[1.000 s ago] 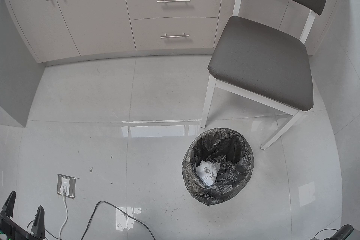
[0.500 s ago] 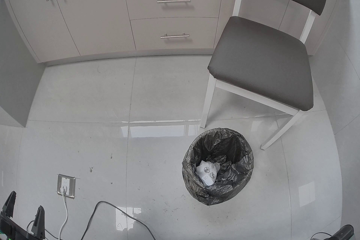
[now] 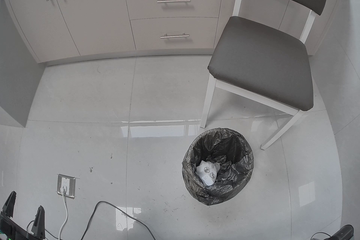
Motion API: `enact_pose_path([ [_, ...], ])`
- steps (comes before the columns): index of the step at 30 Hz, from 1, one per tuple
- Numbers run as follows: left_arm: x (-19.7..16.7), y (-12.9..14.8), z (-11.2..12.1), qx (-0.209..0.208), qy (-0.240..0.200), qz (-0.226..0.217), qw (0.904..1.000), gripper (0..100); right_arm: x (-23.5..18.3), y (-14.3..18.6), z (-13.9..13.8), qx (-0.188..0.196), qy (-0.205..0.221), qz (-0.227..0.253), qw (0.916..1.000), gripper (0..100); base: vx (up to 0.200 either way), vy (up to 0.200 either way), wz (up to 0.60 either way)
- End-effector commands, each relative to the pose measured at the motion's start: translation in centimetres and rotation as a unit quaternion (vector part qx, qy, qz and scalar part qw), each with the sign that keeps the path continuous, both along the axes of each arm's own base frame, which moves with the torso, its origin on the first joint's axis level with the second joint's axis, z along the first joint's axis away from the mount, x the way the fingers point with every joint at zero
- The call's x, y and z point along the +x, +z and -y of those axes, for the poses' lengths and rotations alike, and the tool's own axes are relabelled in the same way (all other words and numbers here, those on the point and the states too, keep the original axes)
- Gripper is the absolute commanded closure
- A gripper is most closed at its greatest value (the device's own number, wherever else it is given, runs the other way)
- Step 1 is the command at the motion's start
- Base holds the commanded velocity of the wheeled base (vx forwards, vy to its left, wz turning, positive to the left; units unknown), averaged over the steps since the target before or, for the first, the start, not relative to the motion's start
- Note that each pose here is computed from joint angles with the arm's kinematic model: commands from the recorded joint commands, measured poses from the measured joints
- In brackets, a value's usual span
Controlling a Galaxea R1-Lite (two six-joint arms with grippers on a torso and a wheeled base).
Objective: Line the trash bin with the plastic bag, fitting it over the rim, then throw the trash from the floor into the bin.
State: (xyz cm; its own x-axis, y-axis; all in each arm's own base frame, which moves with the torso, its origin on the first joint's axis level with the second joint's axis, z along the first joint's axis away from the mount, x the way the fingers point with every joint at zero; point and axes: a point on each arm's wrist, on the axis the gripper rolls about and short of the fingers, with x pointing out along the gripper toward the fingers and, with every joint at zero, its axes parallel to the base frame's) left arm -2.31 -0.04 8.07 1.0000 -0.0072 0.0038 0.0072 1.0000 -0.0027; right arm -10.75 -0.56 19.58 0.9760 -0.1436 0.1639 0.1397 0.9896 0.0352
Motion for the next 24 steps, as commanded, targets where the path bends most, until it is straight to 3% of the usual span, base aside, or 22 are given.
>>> enact_pose_path([
  [1, 0.01, -0.48, 0.0, 0.0, -0.001, -0.001, 1.0, 0, 8.25, -11.43, -0.28, 0.034, 0.019, -0.071, 0.9967, 100, 0.0, 0.0, 0.0],
  [7, 0.01, -0.48, 0.0, 0.0, 0.001, -0.001, 1.0, 0, 8.25, -11.39, -0.31, 0.025, 0.022, -0.07, 0.9969, 100, 0.0, 0.0, 0.0],
  [11, 0.01, -0.48, 0.0, 0.0, 0.0, -0.001, 1.0, 0, 8.4, -11.91, -0.59, -0.028, 0.081, -0.086, 0.9927, 100, 0.0, 0.0, 0.0],
  [24, 0.01, -0.48, 0.0, 0.0, 0.001, -0.001, 1.0, 0, 8.44, -12.0, -0.58, -0.014, 0.08, -0.086, 0.993, 100, 0.0, 0.0, 0.0],
])
